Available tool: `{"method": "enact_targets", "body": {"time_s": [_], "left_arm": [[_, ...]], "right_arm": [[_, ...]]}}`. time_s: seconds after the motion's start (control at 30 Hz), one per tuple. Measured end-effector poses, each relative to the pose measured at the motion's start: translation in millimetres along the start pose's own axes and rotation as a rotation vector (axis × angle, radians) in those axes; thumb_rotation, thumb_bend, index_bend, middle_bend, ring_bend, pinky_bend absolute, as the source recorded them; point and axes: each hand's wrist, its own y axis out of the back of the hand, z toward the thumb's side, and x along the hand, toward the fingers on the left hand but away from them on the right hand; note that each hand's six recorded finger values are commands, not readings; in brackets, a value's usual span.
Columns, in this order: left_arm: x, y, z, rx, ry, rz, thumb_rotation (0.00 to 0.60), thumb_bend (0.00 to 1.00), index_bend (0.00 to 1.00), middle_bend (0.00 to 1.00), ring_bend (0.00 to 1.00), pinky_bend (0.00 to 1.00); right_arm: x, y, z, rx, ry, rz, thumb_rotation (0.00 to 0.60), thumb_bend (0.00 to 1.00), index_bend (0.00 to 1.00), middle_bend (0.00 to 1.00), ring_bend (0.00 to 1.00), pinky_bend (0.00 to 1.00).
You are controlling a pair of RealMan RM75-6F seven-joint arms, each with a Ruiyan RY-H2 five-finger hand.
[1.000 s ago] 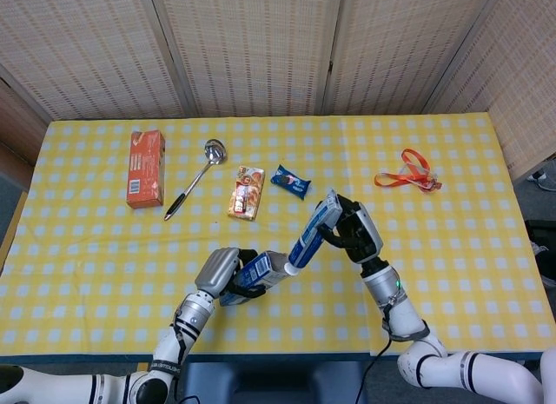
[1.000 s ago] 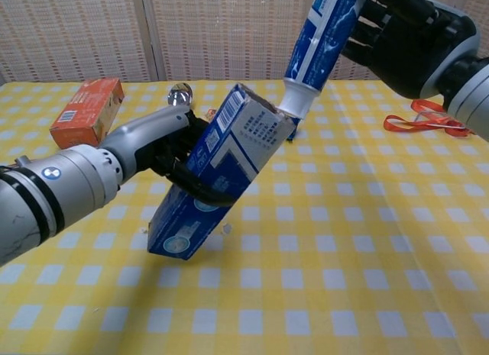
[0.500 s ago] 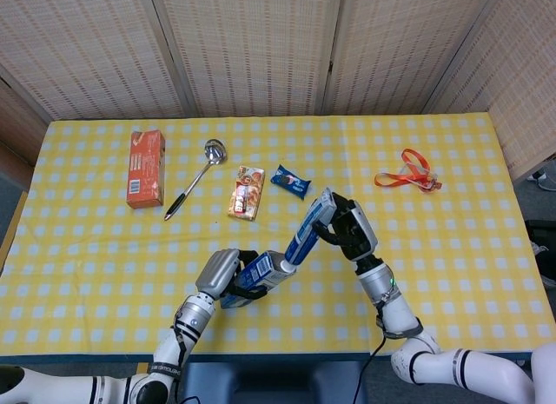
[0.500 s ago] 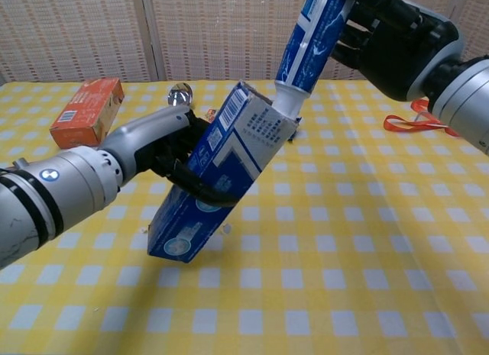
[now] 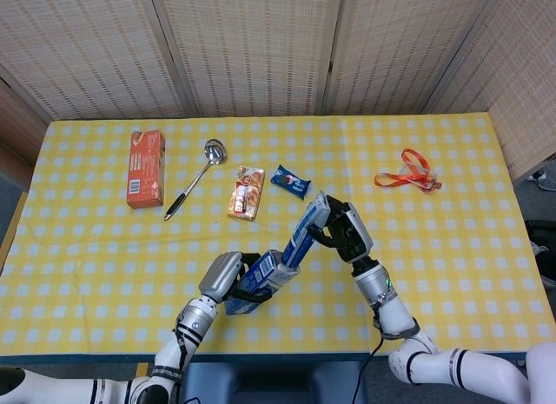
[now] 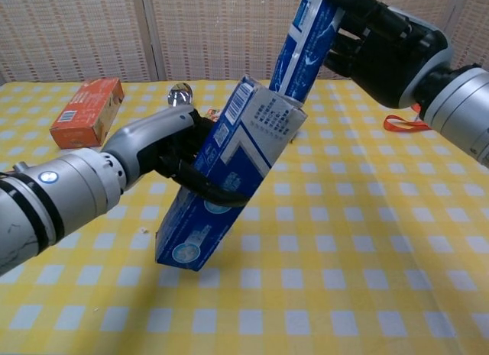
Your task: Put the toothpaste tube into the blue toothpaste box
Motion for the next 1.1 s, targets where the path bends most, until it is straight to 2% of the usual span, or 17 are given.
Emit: {"method": "enact_targets", "body": {"time_s": [0.27, 0.6, 0.8, 0.83, 0.93, 1.0, 1.1], "left_arm": [[4.5, 1.5, 4.7, -0.017, -0.009, 0.018, 0.600, 0.13, 0.62, 0.67, 0.54, 0.64], [6.5, 20.3, 5.9, -0.067, -0.016, 0.060, 0.600, 0.13, 0.62, 0.67, 0.54, 0.66], [5.0, 23.7, 8.9, -0.081, -0.025, 0.061, 0.600, 0.13, 0.62, 0.67, 0.54, 0.66], [4.8, 23.4, 9.0, -0.080, -0.025, 0.059, 0.600, 0.13, 0.62, 0.67, 0.54, 0.66], [4.1, 22.5, 9.2, -0.076, -0.027, 0.056, 0.600, 0.13, 0.62, 0.67, 0.54, 0.66], [3.9, 22.5, 9.3, -0.075, -0.027, 0.057, 0.600, 0.13, 0.62, 0.67, 0.54, 0.66], [3.8, 22.9, 9.0, -0.080, -0.027, 0.059, 0.600, 0.13, 0.62, 0.67, 0.54, 0.66]], "right_arm": [[3.9, -0.5, -3.4, 0.005, -0.006, 0.011, 0.600, 0.62, 0.78, 0.66, 0.81, 0.85], [14.7, -1.9, -1.2, 0.077, -0.010, 0.052, 0.600, 0.62, 0.78, 0.66, 0.79, 0.82], [19.3, -3.2, 0.6, 0.095, -0.005, 0.066, 0.600, 0.62, 0.75, 0.59, 0.73, 0.76], [19.7, -3.5, 0.5, 0.093, -0.005, 0.069, 0.600, 0.62, 0.71, 0.56, 0.70, 0.73], [20.7, -3.9, -0.1, 0.090, -0.005, 0.077, 0.600, 0.62, 0.51, 0.44, 0.60, 0.61], [21.5, -4.4, -1.0, 0.085, -0.010, 0.088, 0.600, 0.62, 0.27, 0.32, 0.48, 0.48], [22.8, -4.2, -3.2, 0.088, -0.023, 0.117, 0.600, 0.62, 0.03, 0.20, 0.36, 0.38]]}}
